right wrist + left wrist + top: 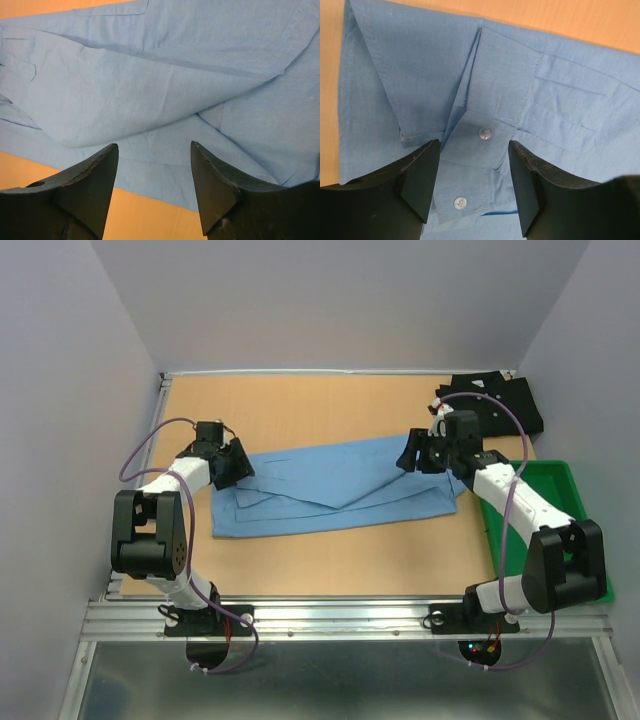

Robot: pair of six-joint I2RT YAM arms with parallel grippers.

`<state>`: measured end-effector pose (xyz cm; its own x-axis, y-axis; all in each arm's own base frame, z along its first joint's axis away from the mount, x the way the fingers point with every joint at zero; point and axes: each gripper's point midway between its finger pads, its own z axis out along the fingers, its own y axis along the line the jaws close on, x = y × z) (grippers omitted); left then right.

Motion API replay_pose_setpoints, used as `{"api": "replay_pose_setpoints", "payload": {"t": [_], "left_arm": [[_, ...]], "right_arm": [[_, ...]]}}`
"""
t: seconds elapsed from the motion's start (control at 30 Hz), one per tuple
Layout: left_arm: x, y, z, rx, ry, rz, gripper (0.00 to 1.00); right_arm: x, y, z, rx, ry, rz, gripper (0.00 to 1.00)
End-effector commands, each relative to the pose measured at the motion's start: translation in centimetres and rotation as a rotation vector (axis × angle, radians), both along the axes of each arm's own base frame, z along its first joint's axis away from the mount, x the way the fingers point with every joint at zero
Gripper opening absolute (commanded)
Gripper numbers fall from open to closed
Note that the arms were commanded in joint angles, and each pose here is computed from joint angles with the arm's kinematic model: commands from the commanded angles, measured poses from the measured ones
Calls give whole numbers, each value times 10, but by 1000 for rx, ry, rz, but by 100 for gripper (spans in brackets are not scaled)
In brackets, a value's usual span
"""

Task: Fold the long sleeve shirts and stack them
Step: Fold the shirt

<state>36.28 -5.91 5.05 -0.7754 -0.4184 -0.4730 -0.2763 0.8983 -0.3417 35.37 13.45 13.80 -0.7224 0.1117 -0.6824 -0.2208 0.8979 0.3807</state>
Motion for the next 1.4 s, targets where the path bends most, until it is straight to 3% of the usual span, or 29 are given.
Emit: {"api": "replay_pose_setpoints", "payload": {"t": [0.0, 0.27, 0.33, 0.47, 0.63, 0.8, 0.87, 1.37], "left_arm": [[-6, 10, -5, 29, 16, 50, 68], [-5, 11, -11, 26, 12, 66, 68], [-2, 6, -10, 2, 6, 60, 58], [-4, 1, -10, -26, 16, 49, 46], [-7, 1, -9, -28, 23, 51, 40], [-10, 0, -8, -32, 28, 52, 17], [-9, -1, -3, -40, 18, 49, 0], [-30, 12, 17, -3, -11, 122, 0]], "right_arm": [[0, 0, 8, 26, -43, -3, 65], [-2, 1, 3, 24, -29, -1, 65], [-2, 1, 3, 23, -30, 0, 65], [-1, 0, 3, 18, -32, -3, 65], [-1, 0, 4, 15, -36, 0, 65], [-1, 0, 3, 17, -33, -2, 65], [-1, 0, 4, 17, -34, -2, 65], [-1, 1, 7, 28, -41, 0, 65]]}}
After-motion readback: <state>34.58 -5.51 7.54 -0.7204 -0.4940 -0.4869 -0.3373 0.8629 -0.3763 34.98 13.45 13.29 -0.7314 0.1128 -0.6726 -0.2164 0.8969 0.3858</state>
